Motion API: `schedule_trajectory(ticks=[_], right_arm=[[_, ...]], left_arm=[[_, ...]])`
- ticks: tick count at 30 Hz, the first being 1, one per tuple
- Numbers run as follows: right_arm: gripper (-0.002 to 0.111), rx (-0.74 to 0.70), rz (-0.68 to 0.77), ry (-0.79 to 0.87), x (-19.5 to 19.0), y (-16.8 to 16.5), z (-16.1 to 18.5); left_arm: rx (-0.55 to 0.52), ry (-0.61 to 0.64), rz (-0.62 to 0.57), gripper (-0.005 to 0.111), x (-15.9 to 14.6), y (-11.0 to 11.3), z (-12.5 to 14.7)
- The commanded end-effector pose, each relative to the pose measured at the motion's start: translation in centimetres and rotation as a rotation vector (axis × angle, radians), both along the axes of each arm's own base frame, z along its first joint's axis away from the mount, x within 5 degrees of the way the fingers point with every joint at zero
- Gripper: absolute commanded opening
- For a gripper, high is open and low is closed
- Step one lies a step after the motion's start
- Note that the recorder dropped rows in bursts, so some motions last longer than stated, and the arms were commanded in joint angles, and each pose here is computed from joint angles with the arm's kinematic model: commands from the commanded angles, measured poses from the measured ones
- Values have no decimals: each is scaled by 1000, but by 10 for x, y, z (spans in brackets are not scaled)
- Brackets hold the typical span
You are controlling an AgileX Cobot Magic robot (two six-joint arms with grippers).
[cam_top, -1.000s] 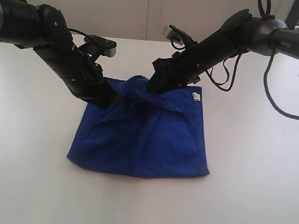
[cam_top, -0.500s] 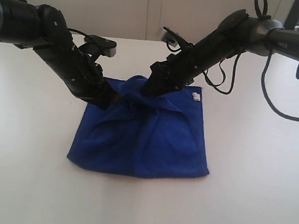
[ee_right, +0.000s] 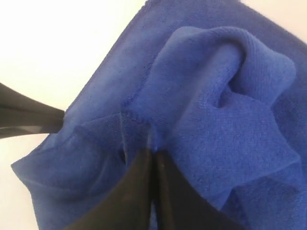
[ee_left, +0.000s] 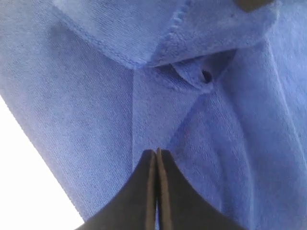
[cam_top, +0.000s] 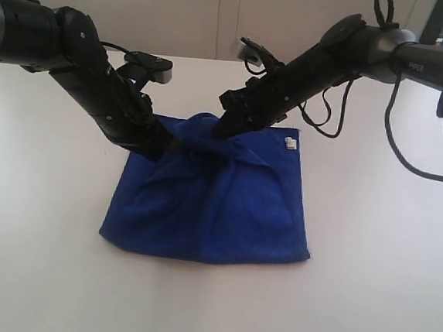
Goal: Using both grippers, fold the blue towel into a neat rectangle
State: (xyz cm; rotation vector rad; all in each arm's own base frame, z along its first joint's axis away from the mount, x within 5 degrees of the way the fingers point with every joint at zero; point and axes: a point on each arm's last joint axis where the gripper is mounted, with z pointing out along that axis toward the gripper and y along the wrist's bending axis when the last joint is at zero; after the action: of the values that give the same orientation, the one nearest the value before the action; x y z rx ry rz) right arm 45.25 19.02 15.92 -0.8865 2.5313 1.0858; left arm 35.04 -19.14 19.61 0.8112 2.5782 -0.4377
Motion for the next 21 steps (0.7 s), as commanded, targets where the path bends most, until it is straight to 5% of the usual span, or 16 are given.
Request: schedule_trajectory(ticks=[1,7,17,21], right_arm=[[0,5,-109,-37,9,-23,24],[0,-22,-236,-44,20,-58,37],[0,-143,-301,-53,24,-68,22],[0,-143,-302,-54,24,-68,22]], left_arm=[[-47,9,100,0,1,0,4],[-55,12,121,0,2,0,5],[-86,19,120,0,3,-4,1],[-149,115,186,0,4,-10,-16]])
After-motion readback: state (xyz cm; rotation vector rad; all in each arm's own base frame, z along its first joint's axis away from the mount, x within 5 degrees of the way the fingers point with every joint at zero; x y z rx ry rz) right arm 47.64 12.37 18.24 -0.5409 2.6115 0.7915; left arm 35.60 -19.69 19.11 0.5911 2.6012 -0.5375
